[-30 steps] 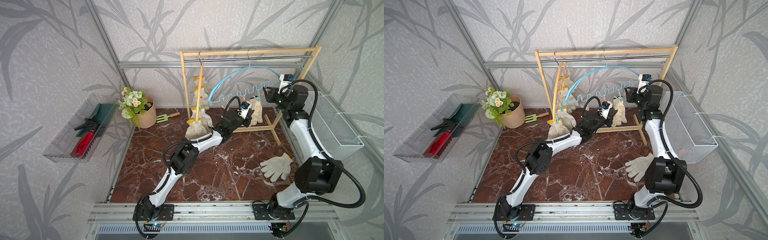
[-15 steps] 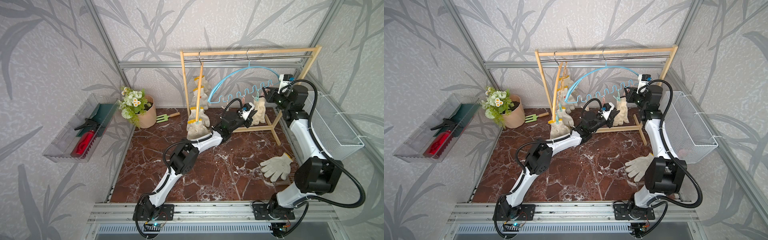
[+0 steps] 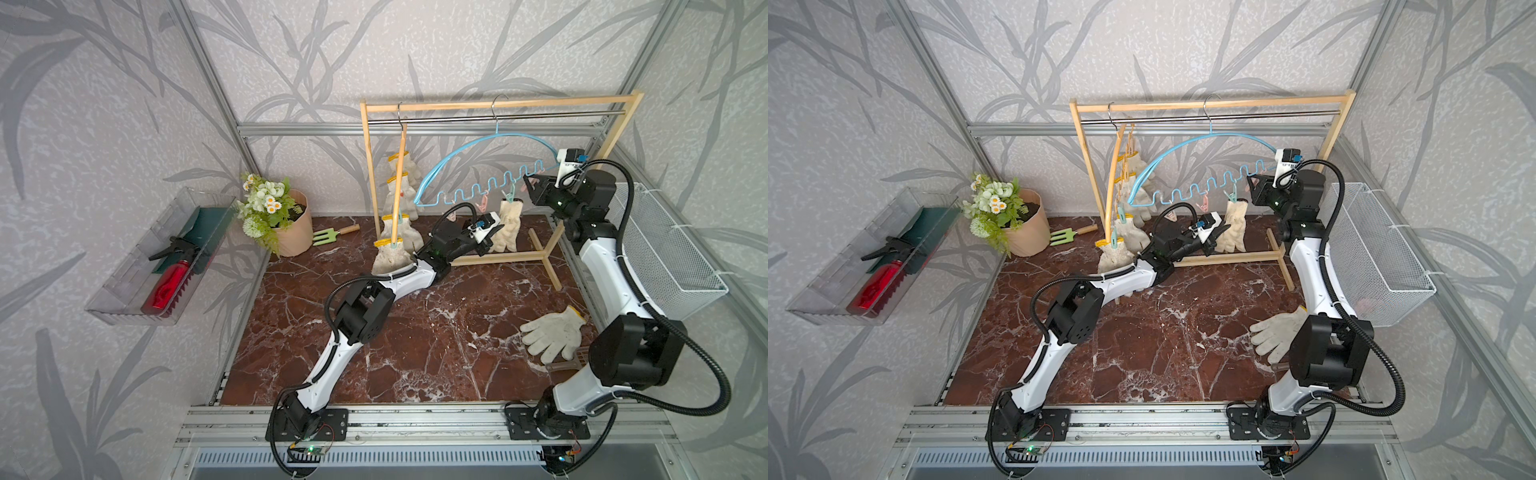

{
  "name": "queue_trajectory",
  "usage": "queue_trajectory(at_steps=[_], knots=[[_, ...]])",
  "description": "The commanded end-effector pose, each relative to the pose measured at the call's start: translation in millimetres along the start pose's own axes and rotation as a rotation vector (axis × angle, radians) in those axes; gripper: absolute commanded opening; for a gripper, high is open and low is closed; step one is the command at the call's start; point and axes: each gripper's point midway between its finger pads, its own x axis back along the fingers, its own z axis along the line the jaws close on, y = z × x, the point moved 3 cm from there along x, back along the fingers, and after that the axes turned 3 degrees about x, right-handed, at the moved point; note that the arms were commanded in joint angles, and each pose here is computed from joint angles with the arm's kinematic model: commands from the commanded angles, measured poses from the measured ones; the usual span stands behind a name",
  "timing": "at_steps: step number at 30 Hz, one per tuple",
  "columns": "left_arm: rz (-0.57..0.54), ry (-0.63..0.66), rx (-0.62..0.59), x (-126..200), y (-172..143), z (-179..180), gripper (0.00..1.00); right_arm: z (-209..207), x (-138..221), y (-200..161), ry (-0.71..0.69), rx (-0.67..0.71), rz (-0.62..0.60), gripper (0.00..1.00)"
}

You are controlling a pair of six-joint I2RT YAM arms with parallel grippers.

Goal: Clip the gloves onto a hanger to dry
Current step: Clamp the glove onto the hanger.

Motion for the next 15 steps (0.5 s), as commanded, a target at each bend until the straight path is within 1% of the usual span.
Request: queue_trajectory(at_steps=[1, 8, 15], knots=[[-0.02, -0.007, -0.1, -4, -3, 4, 0.0, 22, 5, 23, 0.062, 0.025, -0.041, 0.18], [-0.027, -0.007, -0.119, -11, -1, 9, 0.0, 26, 1, 16, 0.08, 0.025, -0.015, 0.18], [-0.066, -0.01, -0.118, -13, 16, 9, 0.0, 24, -1, 12, 0.077, 0.024, -0.007, 0.18]])
